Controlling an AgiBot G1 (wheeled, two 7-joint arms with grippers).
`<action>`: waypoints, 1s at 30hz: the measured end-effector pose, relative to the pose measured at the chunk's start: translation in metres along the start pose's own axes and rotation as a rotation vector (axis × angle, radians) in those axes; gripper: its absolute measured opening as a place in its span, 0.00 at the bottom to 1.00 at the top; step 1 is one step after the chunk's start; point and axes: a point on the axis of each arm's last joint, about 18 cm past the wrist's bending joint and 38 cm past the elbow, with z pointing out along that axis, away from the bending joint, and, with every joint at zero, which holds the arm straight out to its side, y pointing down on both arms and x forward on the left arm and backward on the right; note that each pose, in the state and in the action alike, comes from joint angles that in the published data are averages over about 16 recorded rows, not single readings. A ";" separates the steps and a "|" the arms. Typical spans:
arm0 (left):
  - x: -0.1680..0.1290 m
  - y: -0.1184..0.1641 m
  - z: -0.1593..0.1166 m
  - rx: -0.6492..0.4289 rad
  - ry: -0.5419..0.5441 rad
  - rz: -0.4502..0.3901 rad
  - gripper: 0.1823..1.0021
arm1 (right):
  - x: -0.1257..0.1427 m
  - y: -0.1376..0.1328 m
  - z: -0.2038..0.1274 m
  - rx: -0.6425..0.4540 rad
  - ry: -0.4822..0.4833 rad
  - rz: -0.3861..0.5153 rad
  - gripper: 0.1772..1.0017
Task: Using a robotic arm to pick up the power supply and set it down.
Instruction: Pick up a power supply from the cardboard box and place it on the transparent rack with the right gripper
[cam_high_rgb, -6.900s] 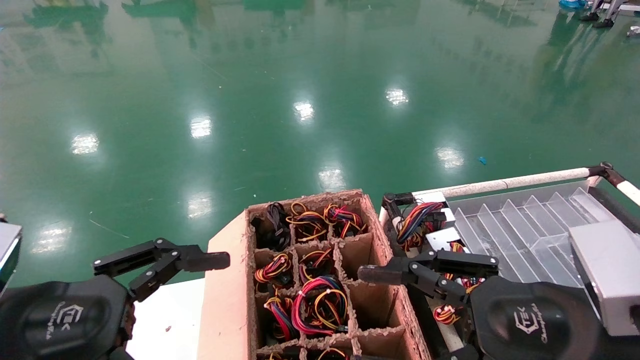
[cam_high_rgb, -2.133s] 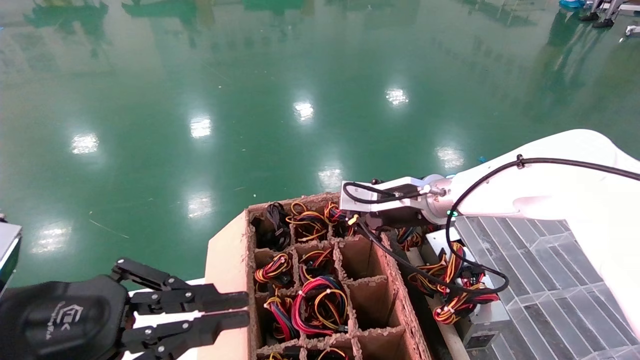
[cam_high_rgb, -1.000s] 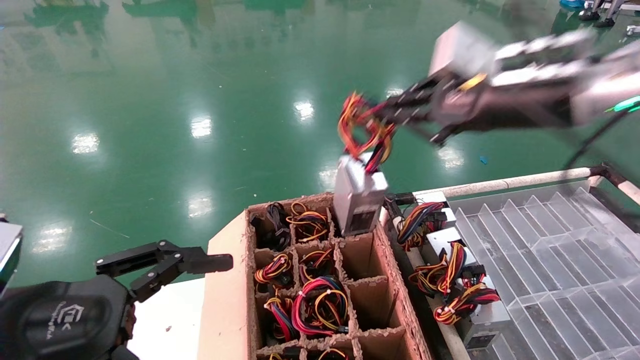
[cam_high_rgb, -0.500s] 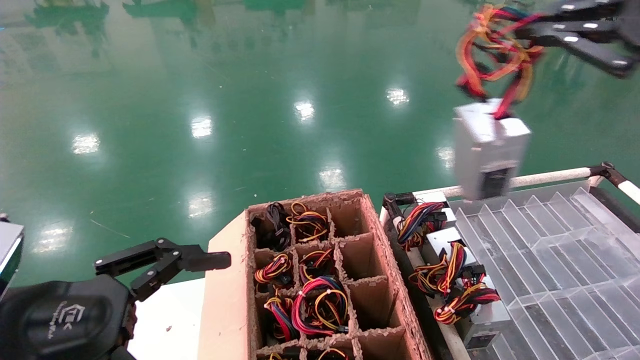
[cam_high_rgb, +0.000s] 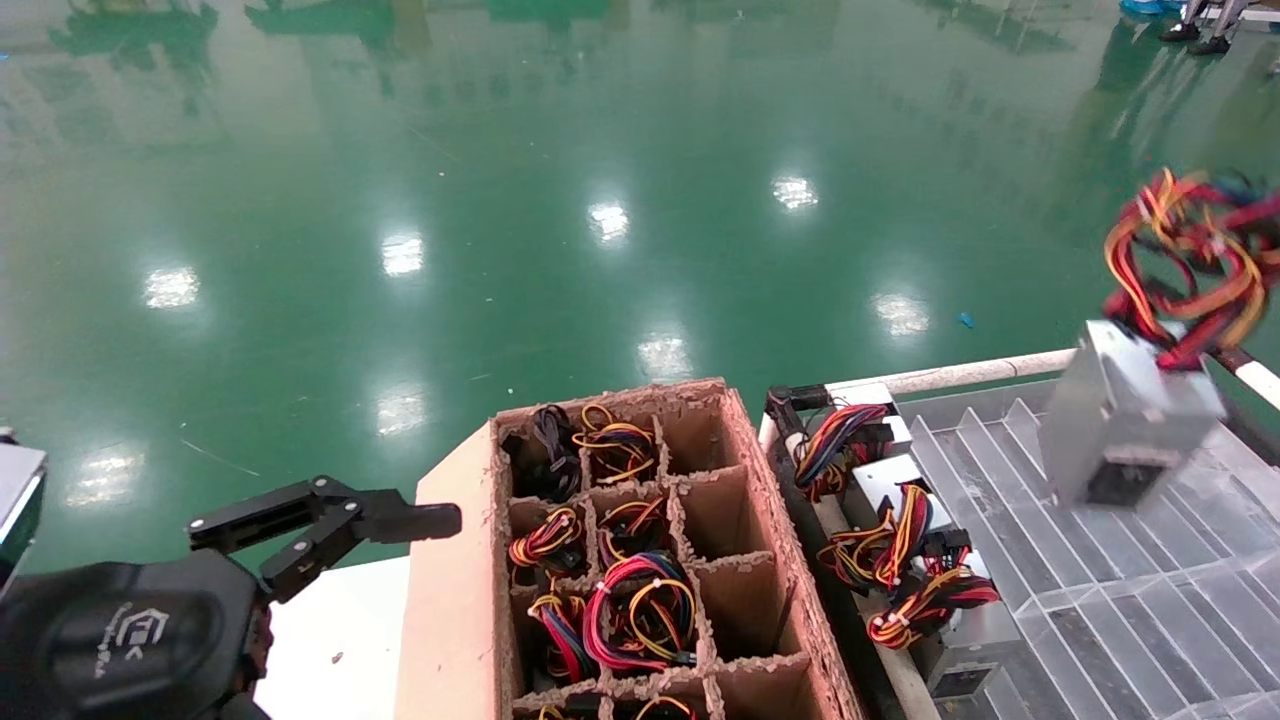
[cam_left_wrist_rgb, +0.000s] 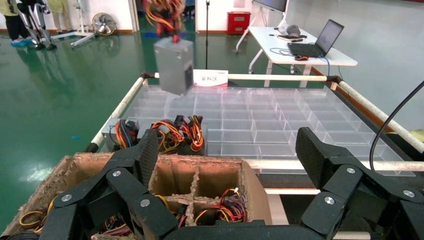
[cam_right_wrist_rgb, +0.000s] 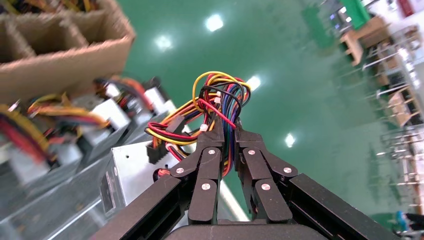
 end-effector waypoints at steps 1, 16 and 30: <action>0.000 0.000 0.000 0.000 0.000 0.000 1.00 | -0.004 0.004 -0.002 -0.009 -0.010 0.002 0.04; 0.000 0.000 0.000 0.000 0.000 0.000 1.00 | -0.064 0.036 -0.018 -0.070 -0.193 -0.043 0.04; 0.000 0.000 0.000 0.000 0.000 0.000 1.00 | -0.087 0.031 -0.016 -0.075 -0.295 -0.114 0.04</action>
